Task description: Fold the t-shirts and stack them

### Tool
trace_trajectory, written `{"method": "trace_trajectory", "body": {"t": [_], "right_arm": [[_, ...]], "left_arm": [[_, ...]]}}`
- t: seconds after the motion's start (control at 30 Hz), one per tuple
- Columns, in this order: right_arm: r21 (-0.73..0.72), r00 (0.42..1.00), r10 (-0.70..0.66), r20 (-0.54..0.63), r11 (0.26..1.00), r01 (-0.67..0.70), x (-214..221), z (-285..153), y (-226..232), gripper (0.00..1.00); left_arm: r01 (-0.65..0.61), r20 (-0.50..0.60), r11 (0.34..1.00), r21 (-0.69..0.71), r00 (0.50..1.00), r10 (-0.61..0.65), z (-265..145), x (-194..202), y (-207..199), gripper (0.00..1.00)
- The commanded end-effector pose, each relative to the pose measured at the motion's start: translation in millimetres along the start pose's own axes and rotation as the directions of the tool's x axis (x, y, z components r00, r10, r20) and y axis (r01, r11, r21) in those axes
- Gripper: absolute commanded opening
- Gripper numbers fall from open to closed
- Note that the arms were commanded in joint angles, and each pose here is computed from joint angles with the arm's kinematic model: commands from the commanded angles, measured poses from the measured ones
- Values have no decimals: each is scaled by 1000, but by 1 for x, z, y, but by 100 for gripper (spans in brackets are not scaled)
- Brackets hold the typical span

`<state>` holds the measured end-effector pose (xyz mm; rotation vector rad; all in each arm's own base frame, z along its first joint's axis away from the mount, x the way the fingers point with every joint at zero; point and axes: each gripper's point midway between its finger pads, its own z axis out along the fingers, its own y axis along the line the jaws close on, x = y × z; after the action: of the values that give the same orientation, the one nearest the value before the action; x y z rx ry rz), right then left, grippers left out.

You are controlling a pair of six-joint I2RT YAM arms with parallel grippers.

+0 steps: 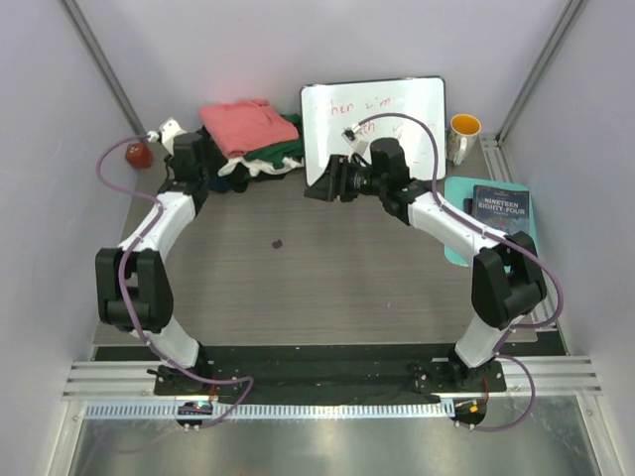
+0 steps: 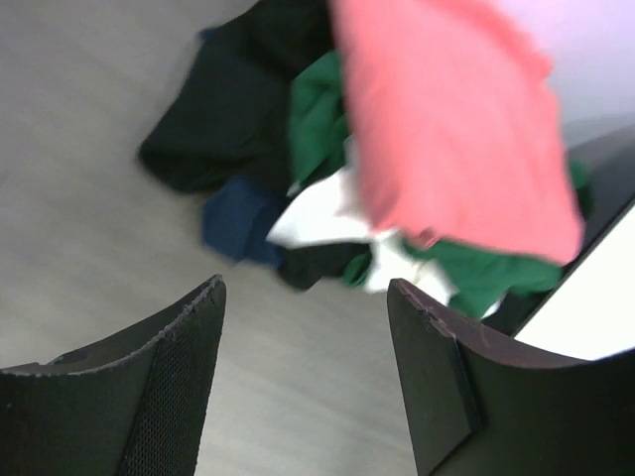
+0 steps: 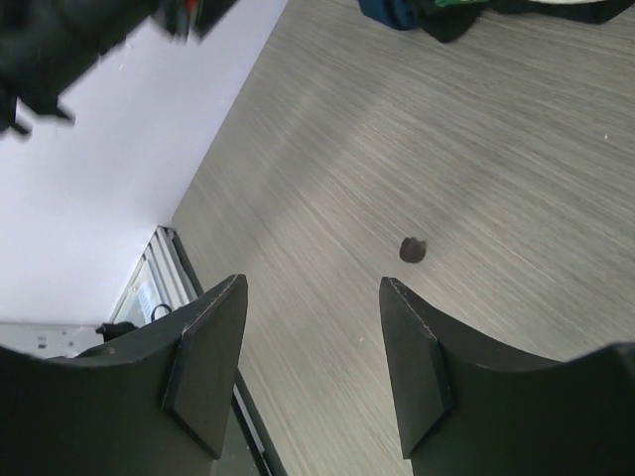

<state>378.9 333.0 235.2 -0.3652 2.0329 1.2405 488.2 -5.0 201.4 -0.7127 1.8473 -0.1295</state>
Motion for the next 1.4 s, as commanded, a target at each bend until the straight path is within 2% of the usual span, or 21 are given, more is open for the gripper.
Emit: {"method": "trace_trajectory", "body": {"t": [0.0, 0.17, 0.2, 0.23, 0.57, 0.73, 0.87, 0.9, 0.97, 1.0, 1.07, 1.13, 1.23, 1.27, 1.37], "right_arm": [[-26, 1000, -17, -7, 1000, 16, 10, -7, 3, 61], [-19, 1000, 5, -26, 1000, -5, 25, -13, -4, 60], [-16, 1000, 3, -26, 1000, -3, 26, -15, -5, 60], [-8, 999, 8, -32, 1000, -8, 30, -16, -9, 60], [39, 999, 51, 3, 998, -51, 24, -38, -40, 59], [47, 997, 72, 3, 996, -72, 27, -43, -48, 59], [49, 996, 84, -10, 995, -83, 35, -45, -51, 58], [50, 996, 85, -11, 995, -84, 36, -46, -51, 58], [55, 996, 89, -13, 995, -88, 40, -49, -51, 58], [60, 996, 92, -13, 994, -91, 42, -50, -52, 58], [68, 995, 97, -19, 993, -96, 47, -51, -55, 58], [78, 993, 112, -26, 991, -109, 52, -50, -59, 58], [74, 990, 138, -29, 988, -136, 56, -47, -61, 57], [71, 990, 141, -25, 988, -139, 55, -47, -61, 57], [74, 989, 147, -21, 987, -146, 58, -47, -63, 57]], "left_arm": [[25, 39, 988, 152, 999, -31, 28, -38, -53, 68], [14, -21, 988, 152, 1000, -11, 56, -26, -60, 69], [18, -16, 987, 161, 1000, -16, 59, -35, -67, 69], [12, -42, 990, 143, 999, -6, 69, -25, -63, 69], [19, -111, 986, 165, 994, 0, 101, 1, -70, 69], [53, -115, 976, 212, 993, -29, 106, 8, -80, 65], [53, -110, 972, 230, 994, -28, 109, 10, -89, 53], [52, -110, 972, 228, 994, -27, 111, 11, -89, 48], [52, -111, 972, 229, 994, -27, 112, 11, -90, 44], [52, -108, 972, 228, 994, -28, 111, 9, -90, 38], [50, -104, 972, 230, 994, -26, 108, 7, -90, 31], [45, -82, 974, 222, 996, -27, 103, -2, -90, 27], [29, -58, 977, 212, 998, -17, 97, -13, -90, 16], [12, -40, 976, 219, 999, -3, 95, -23, -94, 7], [-11, -13, 973, 232, 1000, 15, 81, -46, -103, 0]]}}
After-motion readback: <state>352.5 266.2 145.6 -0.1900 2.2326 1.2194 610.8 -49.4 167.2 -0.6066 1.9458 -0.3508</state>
